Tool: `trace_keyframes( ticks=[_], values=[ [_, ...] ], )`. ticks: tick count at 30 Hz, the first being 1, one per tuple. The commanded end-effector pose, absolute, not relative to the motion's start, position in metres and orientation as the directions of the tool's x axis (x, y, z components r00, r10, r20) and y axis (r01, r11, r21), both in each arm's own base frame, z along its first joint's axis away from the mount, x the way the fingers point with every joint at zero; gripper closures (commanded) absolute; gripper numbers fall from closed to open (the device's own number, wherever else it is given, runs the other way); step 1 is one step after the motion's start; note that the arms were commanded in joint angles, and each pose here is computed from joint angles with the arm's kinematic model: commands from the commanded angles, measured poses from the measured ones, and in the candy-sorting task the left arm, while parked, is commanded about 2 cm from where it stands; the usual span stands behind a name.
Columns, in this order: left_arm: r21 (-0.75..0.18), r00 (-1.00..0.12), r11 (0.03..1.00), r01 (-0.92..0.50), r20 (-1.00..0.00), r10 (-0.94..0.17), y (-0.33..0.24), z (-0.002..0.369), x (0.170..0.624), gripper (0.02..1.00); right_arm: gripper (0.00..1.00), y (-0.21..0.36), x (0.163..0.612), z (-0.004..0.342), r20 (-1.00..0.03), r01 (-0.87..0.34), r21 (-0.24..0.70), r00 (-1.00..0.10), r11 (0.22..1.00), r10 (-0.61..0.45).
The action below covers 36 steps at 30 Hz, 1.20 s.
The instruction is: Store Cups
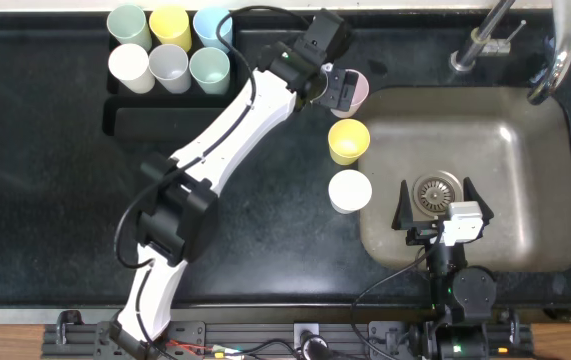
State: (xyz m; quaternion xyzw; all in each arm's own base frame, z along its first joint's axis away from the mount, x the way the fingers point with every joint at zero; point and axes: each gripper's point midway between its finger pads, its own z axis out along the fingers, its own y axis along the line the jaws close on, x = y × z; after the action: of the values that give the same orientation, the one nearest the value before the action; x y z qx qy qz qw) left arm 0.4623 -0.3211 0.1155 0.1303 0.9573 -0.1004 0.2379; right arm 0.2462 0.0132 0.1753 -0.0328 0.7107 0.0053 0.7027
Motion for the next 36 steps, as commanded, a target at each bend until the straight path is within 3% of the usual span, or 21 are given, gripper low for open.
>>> trace_keyframes(
  ticks=[1, 4, 9, 14, 20, 21, 24, 25, 26, 36],
  values=[
    [-0.130, -0.852, 0.953, 0.274, -0.493, 0.178, -0.319, 0.112, 0.473, 0.058, 0.005, 0.015, 0.246, 0.172, -0.999, -0.064, -0.042, -0.010, 0.997, -0.043],
    [-0.130, -0.850, 0.953, 0.273, -0.496, 0.176, -0.319, 0.112, 0.474, 0.062, 0.003, 0.015, 0.246, 0.172, -0.999, -0.064, -0.042, -0.010, 0.997, -0.043],
    [-0.130, -0.852, 0.954, 0.269, -0.494, 0.173, -0.316, 0.111, 0.476, 0.213, 0.003, 0.015, 0.246, 0.172, -0.999, -0.065, -0.042, -0.010, 0.997, -0.043],
    [-0.131, -0.851, 0.954, 0.269, -0.496, 0.171, -0.318, 0.107, 0.478, 0.130, 0.003, 0.015, 0.246, 0.172, -0.999, -0.064, -0.042, -0.010, 0.997, -0.043],
    [-0.136, -0.844, 0.953, 0.271, -0.510, 0.167, -0.321, 0.106, 0.482, 0.154, 0.003, 0.015, 0.246, 0.172, -0.999, -0.064, -0.042, -0.010, 0.997, -0.043],
    [-0.136, -0.844, 0.953, 0.271, -0.510, 0.167, -0.321, 0.105, 0.483, 0.200, 0.007, 0.015, 0.246, 0.172, -0.999, -0.064, -0.042, -0.010, 0.997, -0.043],
    [-0.136, -0.844, 0.953, 0.271, -0.509, 0.168, -0.322, 0.103, 0.483, 0.673, 0.003, 0.015, 0.246, 0.172, -0.999, -0.064, -0.042, -0.010, 0.997, -0.043],
    [-0.134, -0.845, 0.953, 0.271, -0.507, 0.169, -0.322, 0.101, 0.483, 0.875, 0.003, 0.015, 0.246, 0.172, -0.999, -0.064, -0.042, -0.010, 0.997, -0.043],
    [-0.132, -0.845, 0.953, 0.274, -0.507, 0.172, -0.322, 0.099, 0.484, 0.982, 0.003, 0.015, 0.246, 0.172, -0.999, -0.064, -0.042, -0.010, 0.997, -0.043],
    [-0.131, -0.829, 0.955, 0.267, -0.536, 0.158, -0.322, 0.099, 0.495, 0.982, 0.005, 0.015, 0.246, 0.172, -0.999, -0.064, -0.042, -0.010, 0.997, -0.043]
  ],
)
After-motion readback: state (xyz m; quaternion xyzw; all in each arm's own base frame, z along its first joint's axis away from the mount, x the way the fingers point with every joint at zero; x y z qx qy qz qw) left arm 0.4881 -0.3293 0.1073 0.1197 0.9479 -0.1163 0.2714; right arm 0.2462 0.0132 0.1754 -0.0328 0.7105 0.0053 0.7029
